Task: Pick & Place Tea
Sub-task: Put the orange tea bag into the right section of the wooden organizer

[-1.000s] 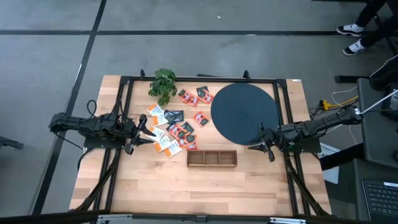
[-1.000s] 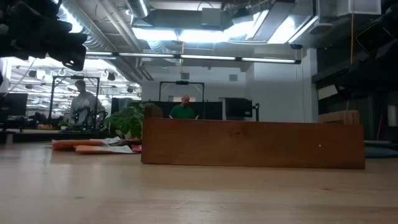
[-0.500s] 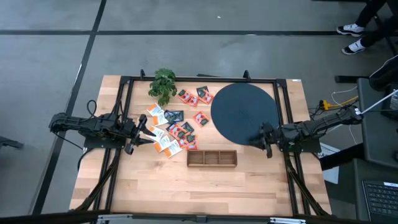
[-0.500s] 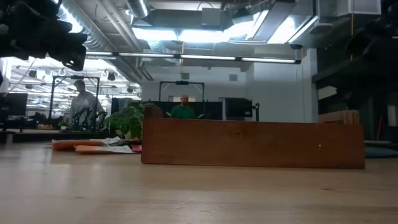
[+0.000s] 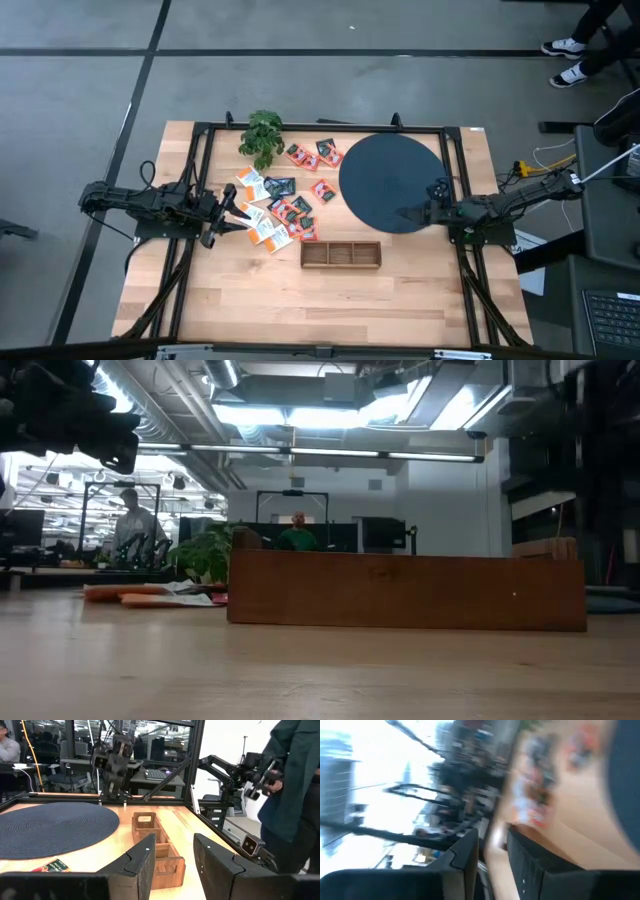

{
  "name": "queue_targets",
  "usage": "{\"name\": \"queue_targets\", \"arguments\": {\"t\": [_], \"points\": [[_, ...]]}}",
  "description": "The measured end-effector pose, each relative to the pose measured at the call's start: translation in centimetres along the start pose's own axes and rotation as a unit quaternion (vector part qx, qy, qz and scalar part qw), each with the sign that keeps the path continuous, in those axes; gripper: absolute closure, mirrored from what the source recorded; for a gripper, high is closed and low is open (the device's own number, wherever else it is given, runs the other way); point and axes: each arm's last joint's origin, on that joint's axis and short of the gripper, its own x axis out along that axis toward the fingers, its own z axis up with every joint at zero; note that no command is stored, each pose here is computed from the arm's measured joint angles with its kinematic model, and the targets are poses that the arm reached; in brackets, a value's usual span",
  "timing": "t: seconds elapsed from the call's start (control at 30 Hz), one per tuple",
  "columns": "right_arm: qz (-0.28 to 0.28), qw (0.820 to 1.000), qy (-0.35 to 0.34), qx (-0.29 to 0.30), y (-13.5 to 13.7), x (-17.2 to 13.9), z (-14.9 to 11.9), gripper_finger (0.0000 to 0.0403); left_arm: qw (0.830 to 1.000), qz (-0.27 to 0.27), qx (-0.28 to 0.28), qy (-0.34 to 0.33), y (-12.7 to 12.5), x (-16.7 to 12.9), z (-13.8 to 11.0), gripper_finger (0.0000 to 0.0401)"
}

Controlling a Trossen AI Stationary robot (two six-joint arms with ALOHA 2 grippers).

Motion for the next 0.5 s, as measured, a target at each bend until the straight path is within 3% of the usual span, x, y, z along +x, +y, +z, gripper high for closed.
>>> {"name": "queue_targets", "arguments": {"t": [0.13,0.3,0.5], "points": [[0.071,0.993,-0.075,-0.050,1.8,0.0,0.8,0.0297,1.000,0.000,0.000,0.000,0.0,0.0,0.0,0.0272],[0.041,0.985,-0.117,-0.118,4.4,0.8,1.4,0.0297,1.000,0.005,0.001,-0.001,0.0,0.0,0.0,0.0272],[-0.030,0.964,-0.165,-0.206,8.6,3.8,1.7,0.0297,0.989,0.139,0.056,-0.007,0.9,-0.1,0.1,0.0272]]}}
